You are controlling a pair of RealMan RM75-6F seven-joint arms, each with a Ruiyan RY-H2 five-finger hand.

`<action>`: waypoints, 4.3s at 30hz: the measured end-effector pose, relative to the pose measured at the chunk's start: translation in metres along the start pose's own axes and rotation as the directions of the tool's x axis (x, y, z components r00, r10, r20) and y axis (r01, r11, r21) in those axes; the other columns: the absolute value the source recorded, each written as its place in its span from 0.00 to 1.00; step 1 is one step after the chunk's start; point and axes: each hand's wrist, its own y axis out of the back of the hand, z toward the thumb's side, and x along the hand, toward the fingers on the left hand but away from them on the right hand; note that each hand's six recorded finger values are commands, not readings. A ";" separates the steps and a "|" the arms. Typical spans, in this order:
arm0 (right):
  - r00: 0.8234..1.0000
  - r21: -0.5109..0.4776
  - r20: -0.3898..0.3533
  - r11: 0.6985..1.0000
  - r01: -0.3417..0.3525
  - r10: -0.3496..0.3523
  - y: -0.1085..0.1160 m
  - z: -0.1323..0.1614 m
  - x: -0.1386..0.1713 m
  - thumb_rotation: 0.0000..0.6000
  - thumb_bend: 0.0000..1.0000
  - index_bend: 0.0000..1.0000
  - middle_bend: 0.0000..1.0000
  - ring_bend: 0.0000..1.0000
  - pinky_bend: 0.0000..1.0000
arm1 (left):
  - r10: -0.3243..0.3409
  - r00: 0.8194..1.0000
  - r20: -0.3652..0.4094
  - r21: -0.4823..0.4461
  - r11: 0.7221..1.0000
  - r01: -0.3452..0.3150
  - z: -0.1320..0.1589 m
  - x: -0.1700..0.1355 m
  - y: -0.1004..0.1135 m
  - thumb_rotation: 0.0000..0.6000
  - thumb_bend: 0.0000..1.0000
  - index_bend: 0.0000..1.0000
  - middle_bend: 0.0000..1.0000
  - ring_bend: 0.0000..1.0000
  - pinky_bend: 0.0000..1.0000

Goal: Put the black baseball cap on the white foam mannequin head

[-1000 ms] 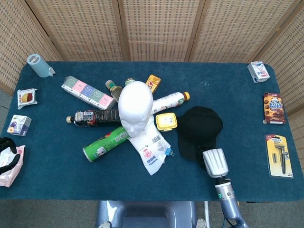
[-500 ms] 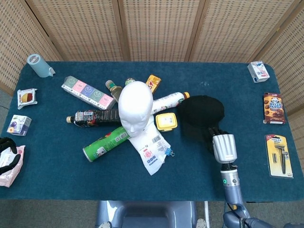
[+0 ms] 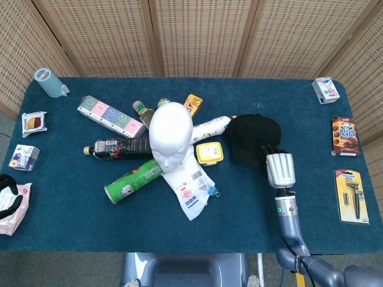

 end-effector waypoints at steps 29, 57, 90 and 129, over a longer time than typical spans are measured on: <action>0.989 -0.006 -0.110 0.995 0.097 -0.097 0.022 0.012 -0.007 1.00 0.41 0.72 0.66 0.77 0.89 | 0.003 0.999 -0.035 -0.016 1.000 -0.003 -0.011 -0.010 0.000 1.00 0.31 0.58 0.44 0.36 0.37; 0.859 -0.065 -0.275 0.900 0.431 -0.432 0.152 0.044 -0.019 1.00 0.39 0.72 0.67 0.78 0.90 | -0.017 1.000 -0.018 -0.024 1.000 0.017 -0.004 -0.004 -0.011 1.00 0.31 0.58 0.44 0.36 0.37; 0.798 0.021 -0.452 0.890 0.456 -0.399 0.188 0.194 -0.070 1.00 0.39 0.73 0.67 0.79 0.90 | -0.054 0.997 -0.056 -0.052 0.997 0.051 -0.032 -0.003 -0.030 1.00 0.31 0.58 0.44 0.36 0.37; 0.813 0.092 -0.550 0.954 0.286 -0.191 0.138 0.270 -0.027 1.00 0.38 0.73 0.68 0.79 0.90 | -0.085 0.995 -0.059 -0.071 0.994 0.081 -0.040 -0.007 -0.040 1.00 0.31 0.57 0.44 0.36 0.37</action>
